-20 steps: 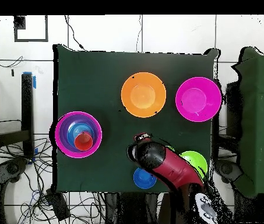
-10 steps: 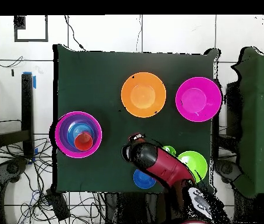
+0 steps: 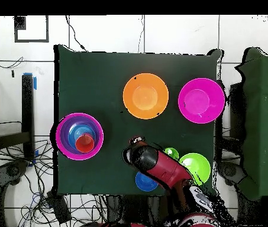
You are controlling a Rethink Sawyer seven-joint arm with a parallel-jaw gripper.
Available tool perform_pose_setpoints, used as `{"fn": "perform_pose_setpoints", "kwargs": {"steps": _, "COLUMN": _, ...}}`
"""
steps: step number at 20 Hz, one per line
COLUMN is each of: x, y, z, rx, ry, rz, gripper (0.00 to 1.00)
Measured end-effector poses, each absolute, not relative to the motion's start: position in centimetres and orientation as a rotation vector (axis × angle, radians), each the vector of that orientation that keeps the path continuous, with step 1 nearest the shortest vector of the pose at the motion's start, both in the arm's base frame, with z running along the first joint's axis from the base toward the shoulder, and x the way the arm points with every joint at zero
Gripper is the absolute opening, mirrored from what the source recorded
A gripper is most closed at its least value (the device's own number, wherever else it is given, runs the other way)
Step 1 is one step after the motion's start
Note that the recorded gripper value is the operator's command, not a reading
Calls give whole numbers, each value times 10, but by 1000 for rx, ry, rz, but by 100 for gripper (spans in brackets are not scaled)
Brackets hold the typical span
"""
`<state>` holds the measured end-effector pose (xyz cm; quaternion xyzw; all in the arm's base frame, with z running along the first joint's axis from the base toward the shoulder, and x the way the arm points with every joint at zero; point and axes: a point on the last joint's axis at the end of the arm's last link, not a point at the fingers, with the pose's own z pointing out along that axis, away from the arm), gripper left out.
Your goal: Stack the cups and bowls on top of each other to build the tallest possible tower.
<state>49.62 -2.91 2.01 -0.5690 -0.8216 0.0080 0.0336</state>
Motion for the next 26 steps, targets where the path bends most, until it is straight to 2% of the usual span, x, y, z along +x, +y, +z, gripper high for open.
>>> {"fn": "perform_pose_setpoints", "kwargs": {"steps": 15, "x": 492, "y": -37, "z": 15, "rx": -1768, "ry": -2497, "rz": 26, "gripper": 100}}
{"fn": "perform_pose_setpoints", "kwargs": {"steps": 22, "x": 497, "y": -35, "z": 35, "rx": -1760, "ry": -2534, "rz": 45, "gripper": 100}}
{"fn": "perform_pose_setpoints", "kwargs": {"steps": 26, "x": 499, "y": -26, "z": 61, "rx": -1735, "ry": -2553, "rz": 68, "gripper": 100}}
